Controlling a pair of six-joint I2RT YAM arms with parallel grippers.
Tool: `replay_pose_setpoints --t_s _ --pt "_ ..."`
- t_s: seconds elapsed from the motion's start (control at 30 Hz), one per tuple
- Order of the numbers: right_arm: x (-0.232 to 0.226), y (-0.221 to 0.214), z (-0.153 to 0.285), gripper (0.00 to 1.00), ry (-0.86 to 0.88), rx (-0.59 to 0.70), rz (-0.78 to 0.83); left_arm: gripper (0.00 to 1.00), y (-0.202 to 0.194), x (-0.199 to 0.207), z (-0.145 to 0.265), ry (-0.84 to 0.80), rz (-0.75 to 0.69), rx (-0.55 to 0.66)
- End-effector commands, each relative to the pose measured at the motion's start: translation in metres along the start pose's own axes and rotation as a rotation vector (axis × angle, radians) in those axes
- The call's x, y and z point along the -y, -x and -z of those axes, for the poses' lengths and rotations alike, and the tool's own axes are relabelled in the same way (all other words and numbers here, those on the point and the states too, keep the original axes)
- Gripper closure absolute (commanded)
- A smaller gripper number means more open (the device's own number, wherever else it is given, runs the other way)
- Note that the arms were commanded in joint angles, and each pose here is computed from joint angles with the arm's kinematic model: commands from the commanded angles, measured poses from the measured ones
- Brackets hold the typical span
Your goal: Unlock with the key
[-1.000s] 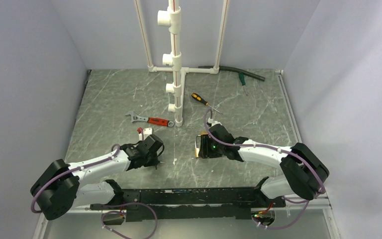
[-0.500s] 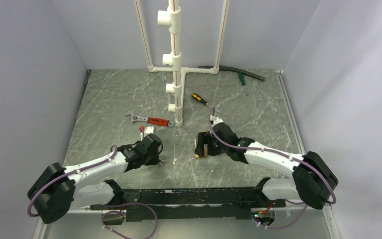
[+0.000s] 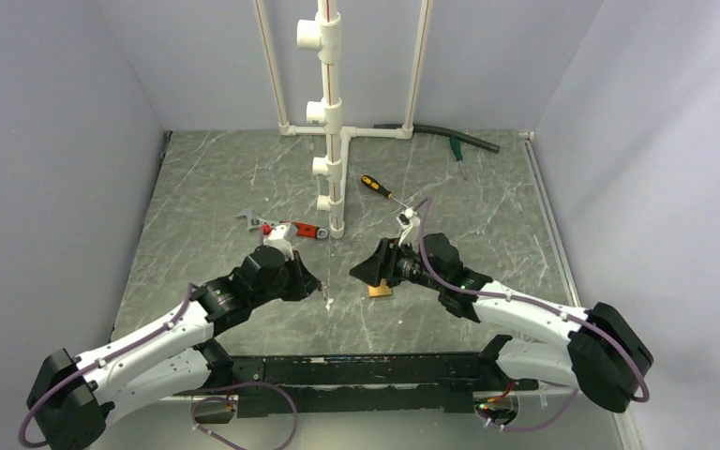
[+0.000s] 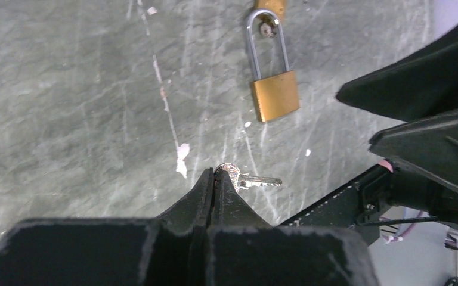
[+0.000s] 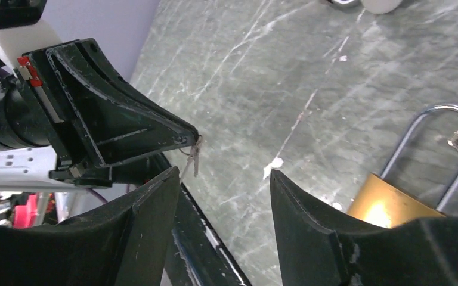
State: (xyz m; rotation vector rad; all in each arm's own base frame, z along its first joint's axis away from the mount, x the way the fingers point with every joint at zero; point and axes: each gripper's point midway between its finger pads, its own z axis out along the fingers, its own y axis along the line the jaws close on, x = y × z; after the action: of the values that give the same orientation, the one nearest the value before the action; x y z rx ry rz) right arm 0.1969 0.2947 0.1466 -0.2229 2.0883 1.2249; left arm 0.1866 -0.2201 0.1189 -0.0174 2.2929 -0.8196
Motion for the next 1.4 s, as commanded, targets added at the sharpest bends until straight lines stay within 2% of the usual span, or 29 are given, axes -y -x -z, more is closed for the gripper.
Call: replay_pose_setpoints --t_s 0.0,0.07,0.4,0.77,1.03,1.13,1.37 --pt "-0.038 0.013 -0.011 0.41 0.172 0.04 -0.052 1.0 0.015 0.026 0.001 -0.119 0.01 0.054" --pt "-0.044 0.01 -0.014 0.42 0.209 0.03 -0.07 1.0 0.015 0.028 -0.001 -0.133 0.012 0.064" --pt "-0.052 -0.007 -0.035 0.58 0.247 -0.036 -0.108 1.0 0.011 0.029 -0.01 -0.15 0.017 0.059" --pt "-0.041 -0.016 -0.046 0.73 0.196 -0.057 -0.119 1.0 0.013 0.033 -0.009 -0.174 0.027 0.08" --pt "-0.042 -0.018 -0.05 0.9 0.186 -0.063 -0.112 1.0 0.014 0.033 -0.01 -0.178 0.024 0.084" --pt "-0.04 -0.018 -0.05 1.0 0.17 -0.059 -0.101 1.0 0.014 0.033 -0.009 -0.18 0.024 0.085" --pt "-0.035 -0.015 -0.047 1.0 0.127 -0.063 -0.043 1.0 0.011 0.03 -0.009 -0.172 0.014 0.078"
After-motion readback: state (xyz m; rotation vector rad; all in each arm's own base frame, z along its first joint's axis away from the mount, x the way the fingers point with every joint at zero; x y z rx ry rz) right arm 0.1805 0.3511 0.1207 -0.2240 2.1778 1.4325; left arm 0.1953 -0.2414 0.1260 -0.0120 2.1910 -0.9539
